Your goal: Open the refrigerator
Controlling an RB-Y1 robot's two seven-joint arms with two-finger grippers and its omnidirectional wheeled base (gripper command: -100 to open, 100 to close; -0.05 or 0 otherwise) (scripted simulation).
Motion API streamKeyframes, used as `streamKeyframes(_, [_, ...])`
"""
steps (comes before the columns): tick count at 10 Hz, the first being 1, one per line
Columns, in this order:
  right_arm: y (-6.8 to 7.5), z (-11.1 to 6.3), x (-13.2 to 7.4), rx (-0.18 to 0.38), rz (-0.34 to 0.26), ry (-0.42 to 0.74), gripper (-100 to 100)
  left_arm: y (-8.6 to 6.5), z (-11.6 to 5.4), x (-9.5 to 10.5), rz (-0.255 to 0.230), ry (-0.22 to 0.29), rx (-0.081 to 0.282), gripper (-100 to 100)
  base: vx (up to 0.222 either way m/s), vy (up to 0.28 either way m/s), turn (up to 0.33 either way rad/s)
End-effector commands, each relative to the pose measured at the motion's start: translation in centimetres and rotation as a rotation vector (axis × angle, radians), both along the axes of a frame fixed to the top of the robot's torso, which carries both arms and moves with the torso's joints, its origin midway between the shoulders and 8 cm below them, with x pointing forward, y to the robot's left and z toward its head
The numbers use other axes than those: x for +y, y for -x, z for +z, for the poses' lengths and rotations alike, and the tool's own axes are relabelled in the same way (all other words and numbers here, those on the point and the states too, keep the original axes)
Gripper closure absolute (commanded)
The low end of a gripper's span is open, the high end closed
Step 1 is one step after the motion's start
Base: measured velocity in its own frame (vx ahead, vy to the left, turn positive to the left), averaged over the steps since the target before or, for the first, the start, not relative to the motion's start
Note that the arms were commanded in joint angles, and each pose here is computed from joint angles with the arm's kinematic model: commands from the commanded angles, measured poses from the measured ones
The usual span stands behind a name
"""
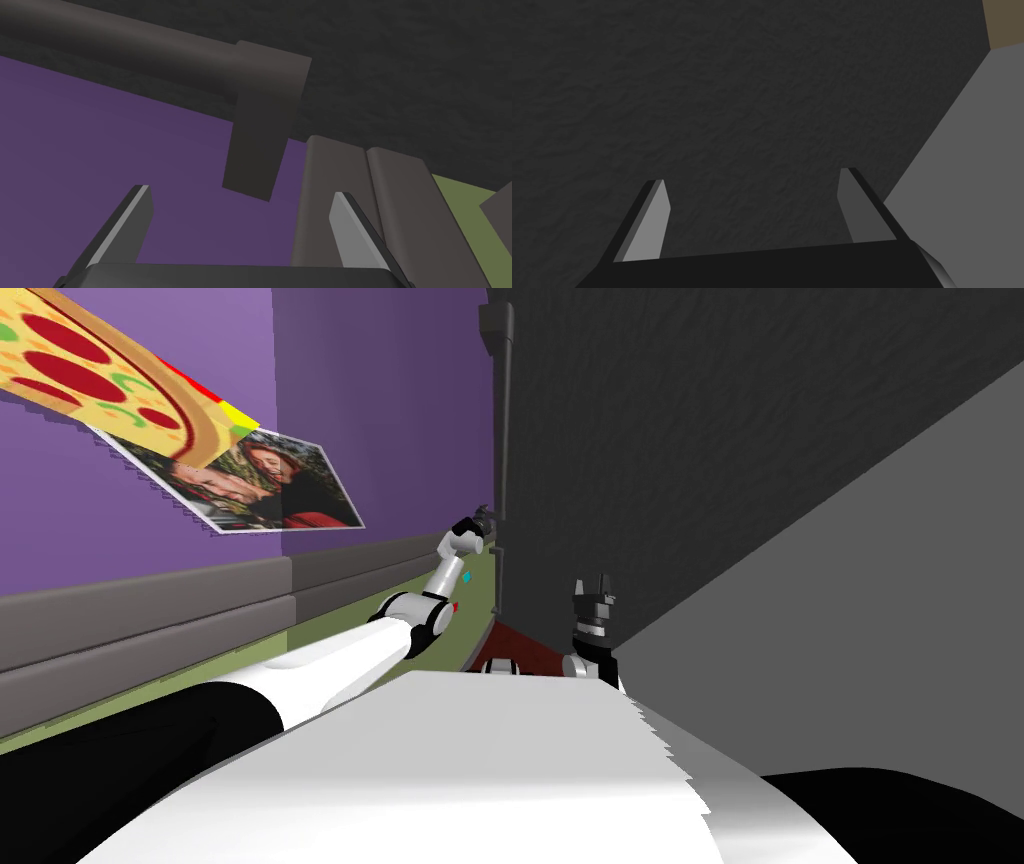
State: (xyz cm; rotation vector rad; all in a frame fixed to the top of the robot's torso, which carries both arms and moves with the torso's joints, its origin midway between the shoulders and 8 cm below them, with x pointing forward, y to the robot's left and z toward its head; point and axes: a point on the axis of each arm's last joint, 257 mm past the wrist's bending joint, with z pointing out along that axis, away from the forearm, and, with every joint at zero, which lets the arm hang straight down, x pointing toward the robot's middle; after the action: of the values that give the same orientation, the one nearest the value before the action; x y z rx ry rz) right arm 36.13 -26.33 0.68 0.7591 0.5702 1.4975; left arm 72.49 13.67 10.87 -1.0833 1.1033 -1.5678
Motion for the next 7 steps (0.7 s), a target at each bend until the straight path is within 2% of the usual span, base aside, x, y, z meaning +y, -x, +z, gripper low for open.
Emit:
streamKeyframes(1, [0.0,0.0,0.0,0.000,0.000,0.000,0,-0.8,0.4,-0.7,0.003,-0.025,0.031,-100,0.020,0.009,0.003])
streamKeyframes(4, [0.0,0.0,0.0,0.000,0.000,0.000,0,-1.7,0.8,-2.5,-0.001,-0.069,0.077,-100,0.029,0.005,0.008])
streamKeyframes(7, [0.0,0.0,0.0,0.000,0.000,0.000,0,-2.2,1.4,-3.6,-0.002,-0.106,0.107,-100,0.005,-0.003,0.009])
